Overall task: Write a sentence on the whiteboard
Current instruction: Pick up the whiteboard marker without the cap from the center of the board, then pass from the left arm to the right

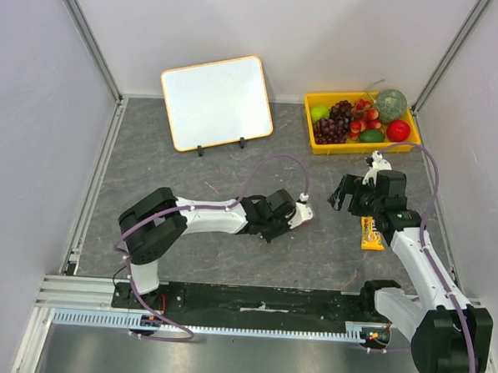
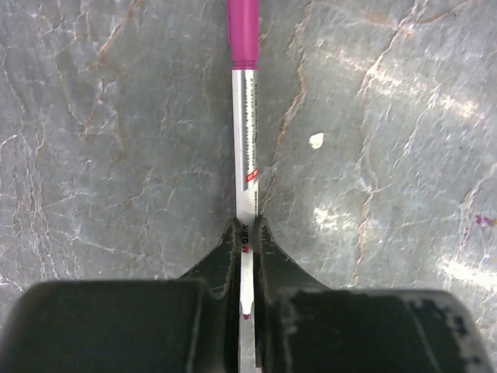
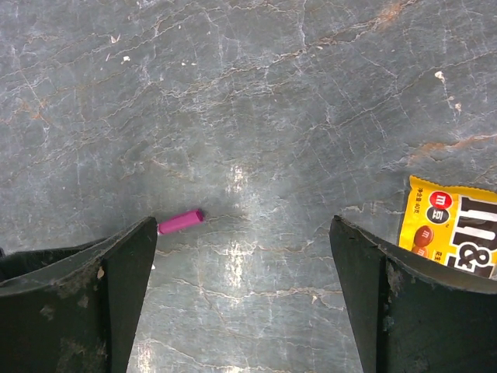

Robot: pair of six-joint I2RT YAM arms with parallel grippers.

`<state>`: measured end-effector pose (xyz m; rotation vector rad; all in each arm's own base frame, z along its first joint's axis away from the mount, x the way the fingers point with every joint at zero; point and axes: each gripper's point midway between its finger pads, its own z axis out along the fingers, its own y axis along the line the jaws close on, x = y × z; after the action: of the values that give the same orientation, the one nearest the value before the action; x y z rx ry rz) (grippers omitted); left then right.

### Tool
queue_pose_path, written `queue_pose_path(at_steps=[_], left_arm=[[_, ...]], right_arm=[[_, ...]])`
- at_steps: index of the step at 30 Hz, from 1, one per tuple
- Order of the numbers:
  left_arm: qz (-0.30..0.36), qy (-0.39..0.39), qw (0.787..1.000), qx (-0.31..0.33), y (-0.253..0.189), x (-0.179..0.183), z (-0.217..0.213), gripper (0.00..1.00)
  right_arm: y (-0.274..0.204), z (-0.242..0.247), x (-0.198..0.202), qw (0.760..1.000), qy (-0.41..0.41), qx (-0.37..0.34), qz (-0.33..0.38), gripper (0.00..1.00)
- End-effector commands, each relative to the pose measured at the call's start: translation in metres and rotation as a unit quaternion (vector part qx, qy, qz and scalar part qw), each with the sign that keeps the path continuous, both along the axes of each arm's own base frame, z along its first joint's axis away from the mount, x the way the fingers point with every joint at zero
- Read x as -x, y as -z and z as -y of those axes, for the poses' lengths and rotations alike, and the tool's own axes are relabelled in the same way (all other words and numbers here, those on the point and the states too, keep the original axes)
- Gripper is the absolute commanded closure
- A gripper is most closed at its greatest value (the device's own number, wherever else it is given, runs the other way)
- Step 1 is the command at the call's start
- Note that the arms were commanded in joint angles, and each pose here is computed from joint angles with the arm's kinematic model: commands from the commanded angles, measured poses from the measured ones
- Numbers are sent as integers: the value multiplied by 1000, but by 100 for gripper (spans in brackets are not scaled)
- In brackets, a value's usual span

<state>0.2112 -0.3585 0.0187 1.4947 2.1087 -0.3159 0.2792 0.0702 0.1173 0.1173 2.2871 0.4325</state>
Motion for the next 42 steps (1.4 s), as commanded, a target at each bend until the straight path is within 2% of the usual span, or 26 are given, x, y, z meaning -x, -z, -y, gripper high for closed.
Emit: queue_pose_path(at_steps=[1, 6, 8, 13, 16, 18, 23, 26, 29, 31, 33, 35, 37, 39, 42], left_arm=[[-40, -30, 998, 24, 4, 4, -20, 98], [-61, -87, 989, 104, -25, -3, -34, 98], [-72, -121, 979, 149, -46, -9, -41, 98], [-84, -173, 944, 267, -115, -21, -62, 98], [-89, -178, 922, 331, -159, -18, -73, 98], [-88, -177, 909, 368, -188, -14, -80, 98], [-82, -165, 883, 432, -248, 1, -91, 98], [-85, -158, 874, 451, -268, 9, -94, 98], [-90, -150, 871, 460, -280, 15, -93, 98], [-96, -138, 869, 465, -285, 19, -91, 98], [-102, -123, 868, 470, -288, 23, -89, 98], [-107, -117, 869, 470, -288, 25, -88, 98], [-110, -112, 869, 469, -287, 28, -88, 98], [-110, -109, 869, 471, -287, 29, -88, 98], [-105, -107, 869, 472, -288, 30, -89, 98]], right_arm=[[-10, -7, -5, 1000, -26, -6, 15, 2], [-23, -28, -2, 995, -83, -40, 33, 2], [-29, -35, -2, 992, -104, -56, 43, 2], [-56, -73, 7, 972, -183, -120, 81, 2], [-86, -98, 9, 958, -208, -155, 123, 2], [-106, -117, 12, 947, -223, -183, 139, 2], [-164, -176, 26, 901, -284, -275, 178, 2], [-201, -206, 41, 866, -315, -326, 209, 2], [-221, -227, 49, 851, -335, -339, 221, 6], [-225, -238, 51, 846, -345, -343, 217, 12], [-225, -248, 53, 843, -351, -349, 209, 23], [-227, -254, 55, 835, -357, -364, 205, 27], [-230, -258, 55, 831, -357, -375, 206, 39], [-228, -262, 54, 831, -359, -374, 200, 54], [-222, -264, 54, 834, -362, -369, 191, 91]])
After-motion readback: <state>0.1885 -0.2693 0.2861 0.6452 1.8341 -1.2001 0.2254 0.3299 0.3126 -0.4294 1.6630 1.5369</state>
